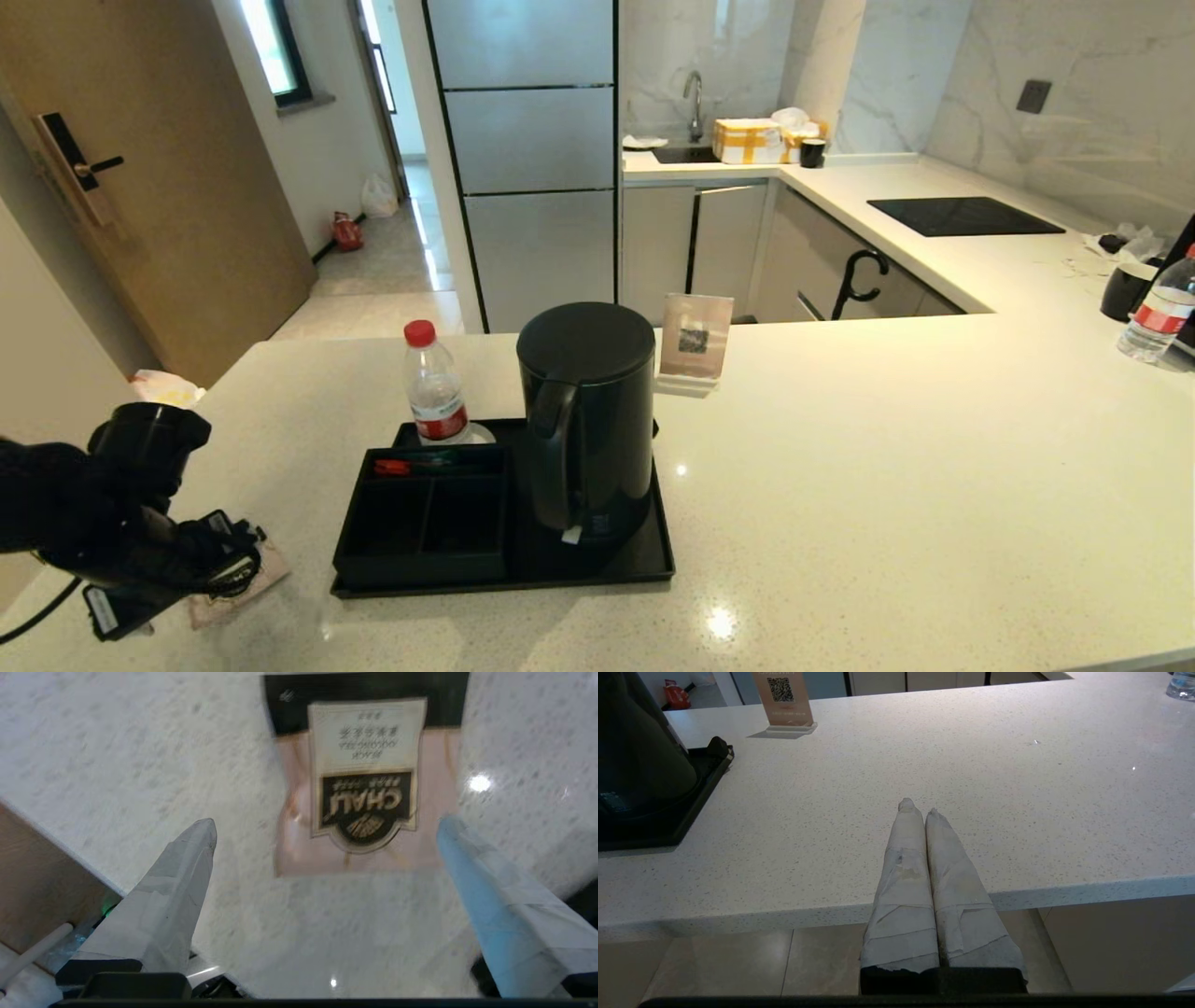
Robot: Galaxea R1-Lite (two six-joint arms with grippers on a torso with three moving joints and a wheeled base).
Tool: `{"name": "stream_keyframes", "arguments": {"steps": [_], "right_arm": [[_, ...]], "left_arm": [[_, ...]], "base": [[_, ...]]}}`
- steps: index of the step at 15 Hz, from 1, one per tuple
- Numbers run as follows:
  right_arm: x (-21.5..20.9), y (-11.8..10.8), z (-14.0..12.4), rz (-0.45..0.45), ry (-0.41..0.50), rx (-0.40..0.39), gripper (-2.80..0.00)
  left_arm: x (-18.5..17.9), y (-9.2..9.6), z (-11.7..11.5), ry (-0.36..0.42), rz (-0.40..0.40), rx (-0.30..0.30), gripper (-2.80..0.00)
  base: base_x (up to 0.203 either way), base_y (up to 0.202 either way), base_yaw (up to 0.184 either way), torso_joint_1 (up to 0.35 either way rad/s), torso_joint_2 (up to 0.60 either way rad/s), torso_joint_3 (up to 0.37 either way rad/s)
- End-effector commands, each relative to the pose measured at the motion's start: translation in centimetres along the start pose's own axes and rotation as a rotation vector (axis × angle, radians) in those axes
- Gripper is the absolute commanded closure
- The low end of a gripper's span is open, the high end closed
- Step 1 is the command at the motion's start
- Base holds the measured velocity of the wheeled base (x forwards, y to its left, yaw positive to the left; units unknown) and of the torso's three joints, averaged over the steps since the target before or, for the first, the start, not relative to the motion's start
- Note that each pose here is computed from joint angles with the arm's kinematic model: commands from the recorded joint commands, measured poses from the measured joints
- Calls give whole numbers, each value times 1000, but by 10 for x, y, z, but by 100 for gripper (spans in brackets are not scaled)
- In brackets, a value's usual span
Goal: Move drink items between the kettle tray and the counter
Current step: Return the tea bag to its original position
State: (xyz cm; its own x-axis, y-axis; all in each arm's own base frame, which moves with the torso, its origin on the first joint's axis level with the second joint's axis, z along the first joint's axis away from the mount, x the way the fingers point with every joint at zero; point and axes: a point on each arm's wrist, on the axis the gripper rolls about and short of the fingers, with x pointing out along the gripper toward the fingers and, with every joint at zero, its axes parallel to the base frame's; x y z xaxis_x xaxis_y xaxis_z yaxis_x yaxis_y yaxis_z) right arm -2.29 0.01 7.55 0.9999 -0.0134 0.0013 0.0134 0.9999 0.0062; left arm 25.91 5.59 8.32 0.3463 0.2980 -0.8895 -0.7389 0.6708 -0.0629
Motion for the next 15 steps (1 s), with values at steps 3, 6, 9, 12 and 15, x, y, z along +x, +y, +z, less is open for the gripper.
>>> {"name": "stream_keyframes", "arguments": {"steps": [3, 6, 9, 12, 15], "right_arm": [[0, 0, 0, 0, 0, 0, 0], [0, 0, 0, 0, 1, 0, 0], [0, 0, 0, 0, 1, 0, 0], [0, 0, 0, 0, 1, 0, 0], [0, 0, 0, 0, 1, 0, 0]], "left_arm": [[26, -15, 11, 29, 11, 0, -280], [35, -19, 14, 34, 16, -6, -280], [42, -23, 18, 22, -12, -16, -280], [42, -25, 19, 58, -91, -21, -280], [41, -27, 20, 95, -164, -26, -280]], "base": [[0, 0, 0, 0, 0, 0], [0, 0, 0, 0, 0, 0], [0, 0, 0, 0, 0, 0], [0, 0, 0, 0, 0, 0], [0, 0, 0, 0, 0, 0]]}}
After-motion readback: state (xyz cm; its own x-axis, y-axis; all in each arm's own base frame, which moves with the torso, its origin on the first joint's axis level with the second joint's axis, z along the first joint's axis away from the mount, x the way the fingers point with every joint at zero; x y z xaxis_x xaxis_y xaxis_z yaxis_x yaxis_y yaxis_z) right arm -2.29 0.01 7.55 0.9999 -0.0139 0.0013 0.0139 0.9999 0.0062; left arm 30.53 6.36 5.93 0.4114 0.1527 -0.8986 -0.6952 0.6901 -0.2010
